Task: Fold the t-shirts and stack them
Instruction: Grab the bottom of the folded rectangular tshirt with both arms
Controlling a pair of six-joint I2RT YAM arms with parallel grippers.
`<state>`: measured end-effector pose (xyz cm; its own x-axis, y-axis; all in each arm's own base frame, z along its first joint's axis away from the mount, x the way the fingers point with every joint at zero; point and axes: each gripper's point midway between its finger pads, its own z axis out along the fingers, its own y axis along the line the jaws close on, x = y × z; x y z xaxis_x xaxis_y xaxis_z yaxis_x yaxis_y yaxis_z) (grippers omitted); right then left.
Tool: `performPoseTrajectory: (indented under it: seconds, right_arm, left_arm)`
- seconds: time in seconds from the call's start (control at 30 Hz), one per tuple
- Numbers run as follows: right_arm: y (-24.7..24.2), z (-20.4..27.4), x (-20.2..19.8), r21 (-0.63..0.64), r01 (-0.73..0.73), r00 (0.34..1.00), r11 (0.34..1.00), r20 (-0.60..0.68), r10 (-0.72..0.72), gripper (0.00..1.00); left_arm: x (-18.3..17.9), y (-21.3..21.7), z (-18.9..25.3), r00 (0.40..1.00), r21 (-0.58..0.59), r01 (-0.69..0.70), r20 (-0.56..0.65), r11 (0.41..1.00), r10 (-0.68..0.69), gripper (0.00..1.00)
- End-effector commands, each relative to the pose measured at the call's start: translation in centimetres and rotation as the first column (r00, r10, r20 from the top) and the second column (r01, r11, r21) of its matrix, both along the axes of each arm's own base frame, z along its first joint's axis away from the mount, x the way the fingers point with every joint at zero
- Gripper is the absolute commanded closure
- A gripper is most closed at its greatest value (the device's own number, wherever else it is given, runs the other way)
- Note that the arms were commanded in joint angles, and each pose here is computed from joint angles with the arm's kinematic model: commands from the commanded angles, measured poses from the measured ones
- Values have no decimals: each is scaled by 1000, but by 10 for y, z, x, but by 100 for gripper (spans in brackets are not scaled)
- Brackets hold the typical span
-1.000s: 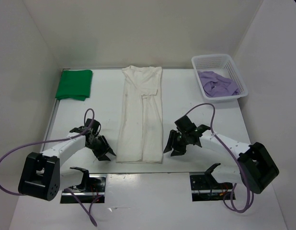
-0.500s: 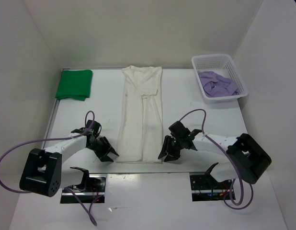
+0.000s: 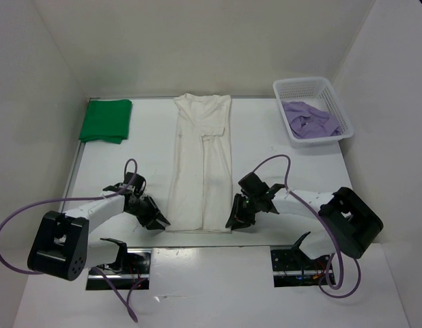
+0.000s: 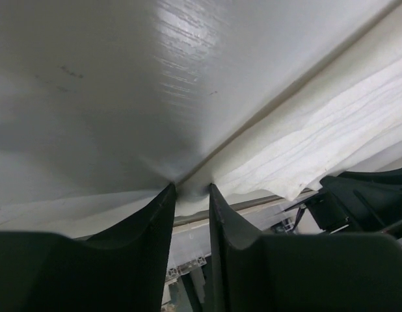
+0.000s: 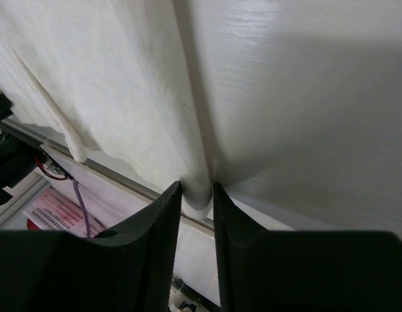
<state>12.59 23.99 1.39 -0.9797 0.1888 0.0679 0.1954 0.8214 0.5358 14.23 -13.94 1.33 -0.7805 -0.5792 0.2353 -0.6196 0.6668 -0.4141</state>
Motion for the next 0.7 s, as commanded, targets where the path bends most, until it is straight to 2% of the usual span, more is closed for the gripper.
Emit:
performPoseTrajectory:
  seconds: [0.0,0.03,0.07,0.1,0.17,0.3,0.33,0.4,0.43,0.53,0.6,0.63,0.67]
  right_arm:
    - [4,7,-1,10,-30,1000,999,5,30,70]
    - [5,7,0,16,-30,999,999,12,30,74]
    - [7,8,-2,25,-36,999,999,4,36,83]
    - [6,6,-2,18,-36,999,999,-5,36,87]
    - [12,12,-5,39,-56,998,998,-11,57,95]
    - [9,21,-25,52,-103,993,993,-59,106,99]
    - [8,33,-29,62,-108,991,992,-67,112,99]
    - [12,57,-20,70,-123,992,990,-8,124,99]
    - [6,67,-18,61,-114,993,992,-11,115,99]
    - [-1,96,24,75,-74,994,994,87,67,99]
    - [-3,108,54,82,-70,986,994,156,57,99]
    - [-10,104,74,67,-34,988,997,154,24,99]
    - [-7,118,95,83,-34,978,996,208,16,99]
  left_arm:
    - [-9,-3,-5,999,-18,48,-4,999,-48,66]
    - [-10,-4,-5,998,-18,57,-4,998,-57,70]
    - [-13,-5,-4,998,-26,58,-15,998,-58,75]
    - [-13,-5,-4,998,-26,58,-15,998,-58,84]
    - [-20,-6,0,996,-42,78,-41,996,-80,93]
    - [-34,-12,16,985,-100,141,-84,985,-149,100]
    - [-29,-14,25,982,-116,172,-56,978,-179,100]
    - [-25,-18,43,977,-138,195,-53,971,-204,100]
    - [-5,-22,66,977,-139,212,8,967,-213,100]
    - [34,-26,98,968,-99,230,130,968,-217,100]
    - [73,-30,126,955,-83,200,240,976,-175,100]
    - [95,-26,130,948,-80,162,291,984,-132,100]
    - [107,-25,132,942,-95,140,320,986,-103,100]
